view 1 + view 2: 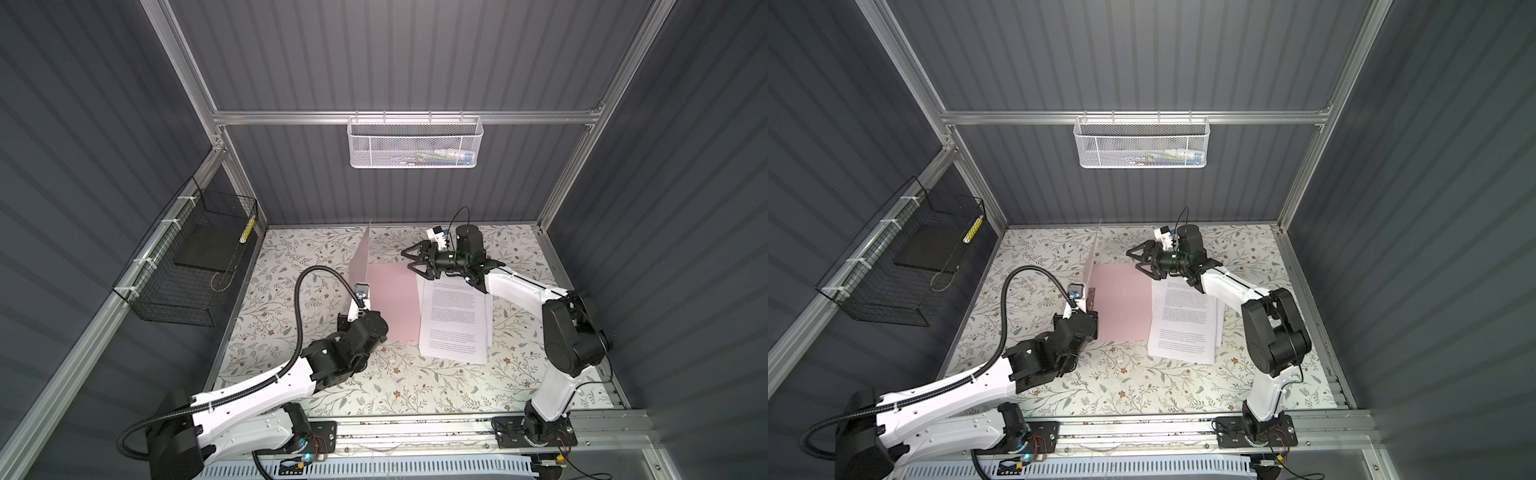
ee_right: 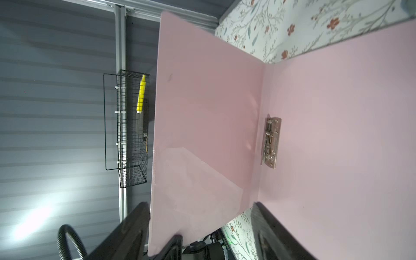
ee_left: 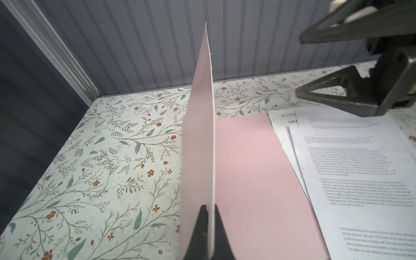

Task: Put the files into the folder
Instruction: 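Swing the lifted cover open with the left gripper and lay it flat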

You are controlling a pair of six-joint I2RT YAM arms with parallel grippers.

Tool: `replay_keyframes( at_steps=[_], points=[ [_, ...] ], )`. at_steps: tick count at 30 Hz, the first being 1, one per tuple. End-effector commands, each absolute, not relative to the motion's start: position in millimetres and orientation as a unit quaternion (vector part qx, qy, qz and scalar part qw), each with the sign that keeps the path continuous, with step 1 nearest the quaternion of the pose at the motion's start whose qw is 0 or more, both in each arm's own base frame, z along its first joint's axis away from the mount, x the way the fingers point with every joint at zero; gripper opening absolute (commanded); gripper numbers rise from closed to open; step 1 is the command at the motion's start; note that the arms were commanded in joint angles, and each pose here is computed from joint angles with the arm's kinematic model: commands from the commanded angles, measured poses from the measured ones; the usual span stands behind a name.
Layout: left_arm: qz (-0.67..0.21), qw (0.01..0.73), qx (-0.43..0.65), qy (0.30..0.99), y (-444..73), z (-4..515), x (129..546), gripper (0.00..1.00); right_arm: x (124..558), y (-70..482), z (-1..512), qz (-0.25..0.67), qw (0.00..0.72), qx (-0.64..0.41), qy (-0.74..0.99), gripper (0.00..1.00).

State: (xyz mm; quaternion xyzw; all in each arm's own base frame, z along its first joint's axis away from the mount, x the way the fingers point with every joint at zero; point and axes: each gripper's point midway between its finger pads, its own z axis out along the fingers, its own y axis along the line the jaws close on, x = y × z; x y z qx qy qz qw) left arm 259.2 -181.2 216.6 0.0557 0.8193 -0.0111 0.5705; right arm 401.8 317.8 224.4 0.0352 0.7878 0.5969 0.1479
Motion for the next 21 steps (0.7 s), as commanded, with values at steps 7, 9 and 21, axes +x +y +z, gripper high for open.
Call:
replay_keyframes(
  at_steps=[7, 9, 21],
  points=[
    [-0.061, 0.567, 0.000, 0.822, -157.8, 209.2, 245.5, 0.00, 399.1, 324.3, 144.1, 0.525, 0.118, 0.052, 0.841, 0.47],
    [-0.056, 0.566, -0.010, 0.822, -151.5, 205.5, 243.9, 0.00, 395.5, 329.1, 125.0, 0.513, 0.106, 0.051, 0.850, 0.35],
    [-0.021, 0.583, -0.115, 0.804, -111.8, 203.4, 240.4, 0.00, 383.0, 331.5, 39.0, 0.439, 0.054, 0.059, 0.895, 0.25]
  ],
)
